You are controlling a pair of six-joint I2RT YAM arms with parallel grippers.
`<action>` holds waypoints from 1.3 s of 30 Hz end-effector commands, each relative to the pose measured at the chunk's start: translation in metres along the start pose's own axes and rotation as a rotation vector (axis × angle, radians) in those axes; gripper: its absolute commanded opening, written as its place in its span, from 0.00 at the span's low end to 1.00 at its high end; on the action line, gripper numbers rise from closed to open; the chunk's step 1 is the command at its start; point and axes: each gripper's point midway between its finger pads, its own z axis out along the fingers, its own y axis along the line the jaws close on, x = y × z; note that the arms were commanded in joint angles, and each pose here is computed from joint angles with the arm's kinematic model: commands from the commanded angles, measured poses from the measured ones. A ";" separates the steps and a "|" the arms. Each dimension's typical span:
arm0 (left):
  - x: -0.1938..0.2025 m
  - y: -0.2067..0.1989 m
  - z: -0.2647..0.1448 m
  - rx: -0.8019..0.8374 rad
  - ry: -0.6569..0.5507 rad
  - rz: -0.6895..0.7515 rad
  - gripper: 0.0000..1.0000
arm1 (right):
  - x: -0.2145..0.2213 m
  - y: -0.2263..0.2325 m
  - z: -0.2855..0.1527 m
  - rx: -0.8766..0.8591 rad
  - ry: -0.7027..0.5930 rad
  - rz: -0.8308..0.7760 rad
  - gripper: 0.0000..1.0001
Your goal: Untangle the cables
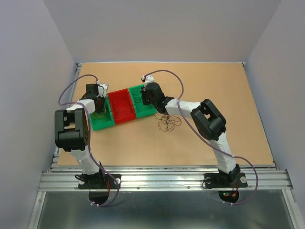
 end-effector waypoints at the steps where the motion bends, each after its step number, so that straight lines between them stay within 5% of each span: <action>1: -0.010 0.007 0.010 -0.032 0.000 -0.021 0.00 | 0.051 -0.024 -0.010 0.015 0.069 0.023 0.01; 7: -0.019 0.007 0.016 -0.030 -0.010 -0.014 0.00 | 0.035 -0.024 -0.028 0.004 0.014 0.012 0.05; 14: -0.052 0.011 -0.030 -0.042 -0.197 -0.008 0.36 | 0.018 -0.019 -0.034 -0.017 -0.031 0.018 0.19; 18: -0.062 0.016 -0.056 -0.078 -0.255 -0.008 0.44 | 0.004 -0.014 -0.040 -0.036 -0.061 0.024 0.34; 28: -0.062 0.013 -0.097 -0.082 -0.298 0.012 0.55 | -0.030 -0.013 -0.078 -0.041 -0.142 0.037 0.49; 39: -0.068 -0.021 -0.111 -0.017 -0.292 0.076 0.55 | -0.033 -0.002 -0.087 -0.104 -0.155 0.055 0.50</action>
